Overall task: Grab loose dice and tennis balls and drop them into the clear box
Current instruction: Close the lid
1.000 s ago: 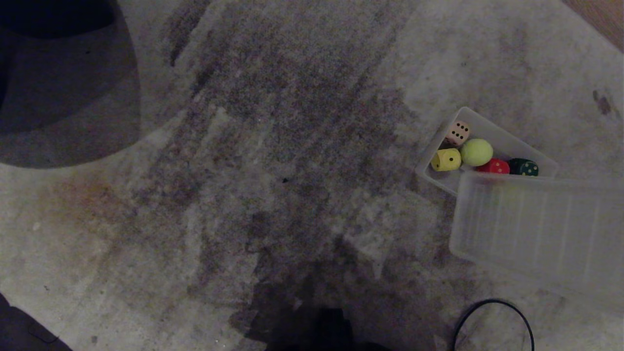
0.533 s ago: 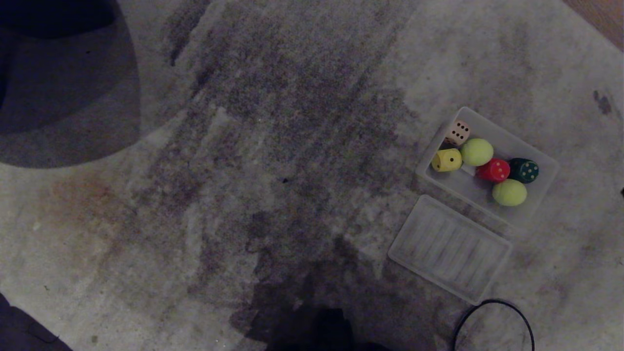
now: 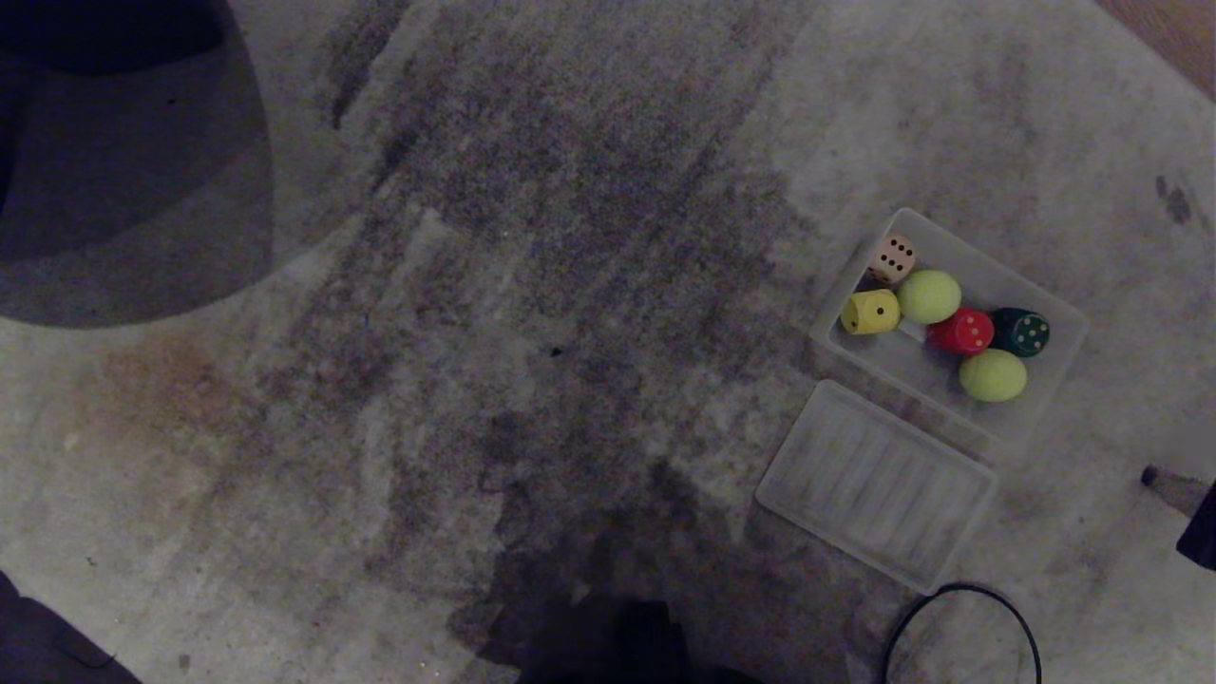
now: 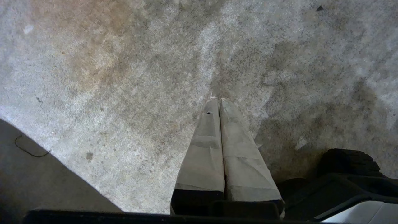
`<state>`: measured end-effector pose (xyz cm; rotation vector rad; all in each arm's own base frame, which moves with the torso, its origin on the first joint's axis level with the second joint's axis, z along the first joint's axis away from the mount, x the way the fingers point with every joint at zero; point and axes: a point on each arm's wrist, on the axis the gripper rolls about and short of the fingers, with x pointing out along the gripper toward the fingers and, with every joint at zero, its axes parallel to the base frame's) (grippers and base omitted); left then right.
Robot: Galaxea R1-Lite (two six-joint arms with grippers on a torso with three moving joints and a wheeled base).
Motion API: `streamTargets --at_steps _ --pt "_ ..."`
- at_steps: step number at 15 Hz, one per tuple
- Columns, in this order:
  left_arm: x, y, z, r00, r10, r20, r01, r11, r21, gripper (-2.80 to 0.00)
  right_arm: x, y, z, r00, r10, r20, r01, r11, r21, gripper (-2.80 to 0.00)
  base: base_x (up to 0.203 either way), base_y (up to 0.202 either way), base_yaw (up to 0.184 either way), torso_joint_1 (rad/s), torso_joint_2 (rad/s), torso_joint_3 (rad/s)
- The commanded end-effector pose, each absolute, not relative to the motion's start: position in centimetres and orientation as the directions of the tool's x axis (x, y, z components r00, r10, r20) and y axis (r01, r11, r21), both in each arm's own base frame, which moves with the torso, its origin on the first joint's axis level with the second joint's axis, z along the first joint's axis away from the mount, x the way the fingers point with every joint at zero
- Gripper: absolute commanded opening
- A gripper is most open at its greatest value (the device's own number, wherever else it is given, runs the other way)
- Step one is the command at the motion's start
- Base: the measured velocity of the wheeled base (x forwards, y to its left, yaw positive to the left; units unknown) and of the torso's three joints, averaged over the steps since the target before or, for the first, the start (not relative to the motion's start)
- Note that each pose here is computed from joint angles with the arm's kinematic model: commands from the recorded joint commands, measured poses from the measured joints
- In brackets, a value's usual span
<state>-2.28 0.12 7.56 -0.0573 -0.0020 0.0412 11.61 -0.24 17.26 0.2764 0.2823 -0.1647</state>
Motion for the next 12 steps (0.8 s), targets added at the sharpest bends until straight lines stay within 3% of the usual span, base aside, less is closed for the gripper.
streamTargets --at_steps 1,6,12 --pt "-2.3 0.1 7.5 0.999 0.041 -0.002 -0.041 0.997 -0.058 -2.8 12.2 -0.3 15.7 0.908 -0.125 -0.4 0.258 0.919 0.299 -2.8 0.0 0.0 0.0 0.0 0.0 0.0" --pt "-2.3 0.1 7.5 0.999 0.041 -0.002 -0.041 0.997 -0.058 -2.8 15.9 -1.0 12.3 0.76 -0.163 -0.629 0.437 0.845 0.309 -2.8 0.0 0.0 0.0 0.0 0.0 0.0" --pt "-2.3 0.1 7.5 0.999 0.041 -0.002 -0.041 0.997 -0.058 -2.8 22.1 -2.3 9.5 0.63 -0.183 -0.755 0.544 0.798 0.26 -2.8 0.0 0.0 0.0 0.0 0.0 0.0"
